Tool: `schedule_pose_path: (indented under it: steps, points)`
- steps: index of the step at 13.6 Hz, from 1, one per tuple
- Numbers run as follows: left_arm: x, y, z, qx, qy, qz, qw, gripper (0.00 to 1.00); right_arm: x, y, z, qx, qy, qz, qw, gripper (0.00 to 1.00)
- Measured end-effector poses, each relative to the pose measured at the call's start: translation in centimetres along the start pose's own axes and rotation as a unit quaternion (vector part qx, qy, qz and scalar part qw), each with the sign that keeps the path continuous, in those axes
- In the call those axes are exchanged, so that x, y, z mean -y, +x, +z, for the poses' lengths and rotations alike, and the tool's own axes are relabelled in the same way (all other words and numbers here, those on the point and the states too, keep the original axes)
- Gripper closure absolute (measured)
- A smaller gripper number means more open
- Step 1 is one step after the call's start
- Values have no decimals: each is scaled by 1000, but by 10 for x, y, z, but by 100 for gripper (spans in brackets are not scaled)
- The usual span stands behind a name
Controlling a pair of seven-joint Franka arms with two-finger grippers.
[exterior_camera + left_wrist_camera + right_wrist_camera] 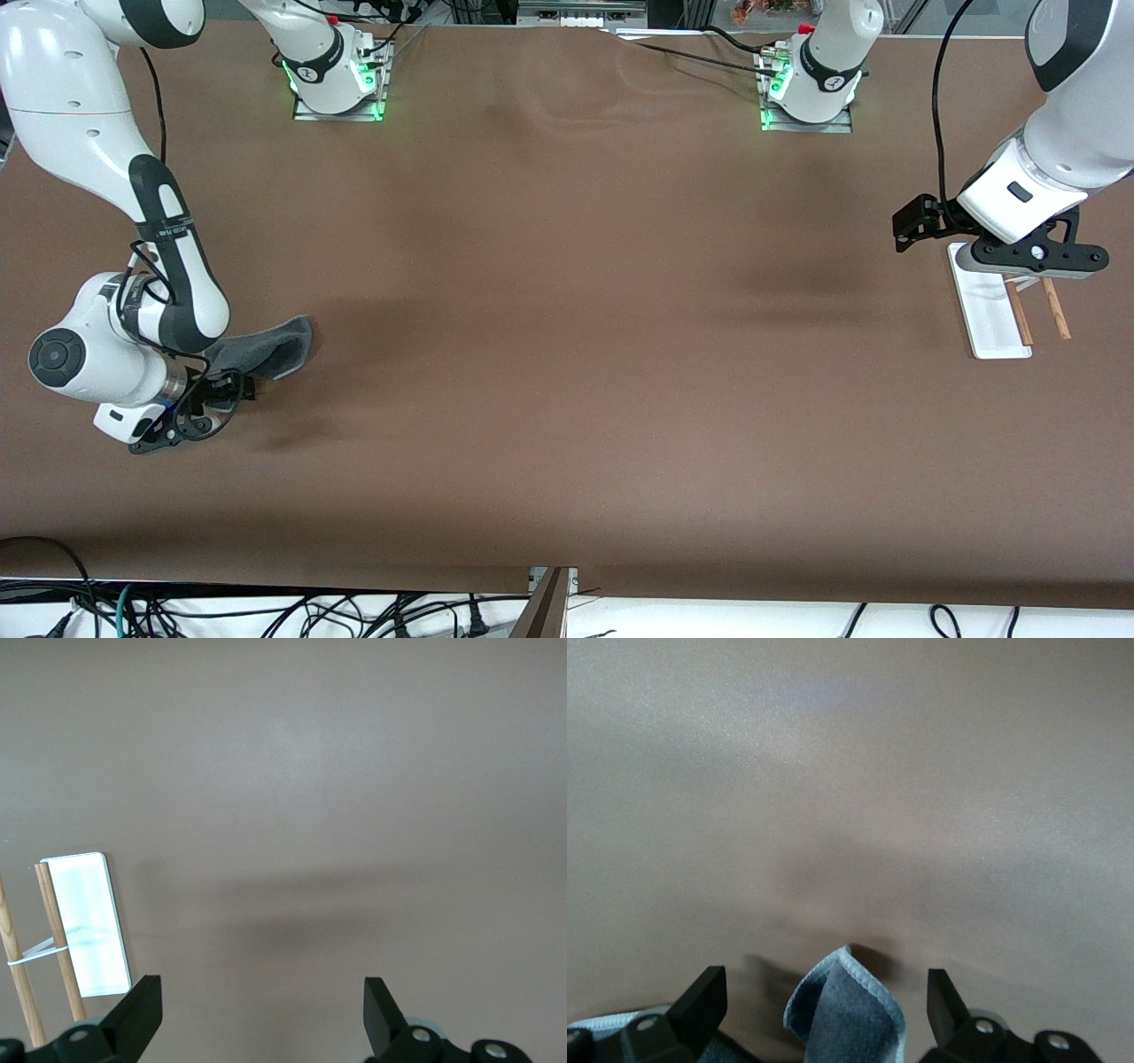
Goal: Pass towel and hang on rack
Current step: 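Close the right gripper on a corner of the grey towel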
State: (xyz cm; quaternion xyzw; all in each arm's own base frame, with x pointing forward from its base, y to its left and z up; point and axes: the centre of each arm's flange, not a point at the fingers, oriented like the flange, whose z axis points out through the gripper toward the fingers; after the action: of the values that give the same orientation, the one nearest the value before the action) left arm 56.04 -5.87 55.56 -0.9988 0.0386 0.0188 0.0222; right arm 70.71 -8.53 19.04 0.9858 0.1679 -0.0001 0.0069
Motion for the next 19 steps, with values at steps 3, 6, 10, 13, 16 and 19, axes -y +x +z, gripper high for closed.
schedule_pose_path:
  steps: [3,6,10,13,16,19]
  points:
    - [0,0,0,2,0,0,1000,0,0,0,1,0,0,0,1000,3]
    - [0,0,0,2,0,0,1000,0,0,0,1,0,1,0,1000,19]
    - [0,-1,0,3,0,0,1000,0,0,0,1,1,1,0,1000,37]
    - [0,-1,0,3,0,0,1000,0,0,-1,2,3,2,0,1000,52]
    - [0,-1,1,3,0,0,1000,0,1,-3,4,11,6,0,1000,64]
    - [-1,-2,2,9,0,1,1000,0,1,-4,4,14,7,-1,1000,81]
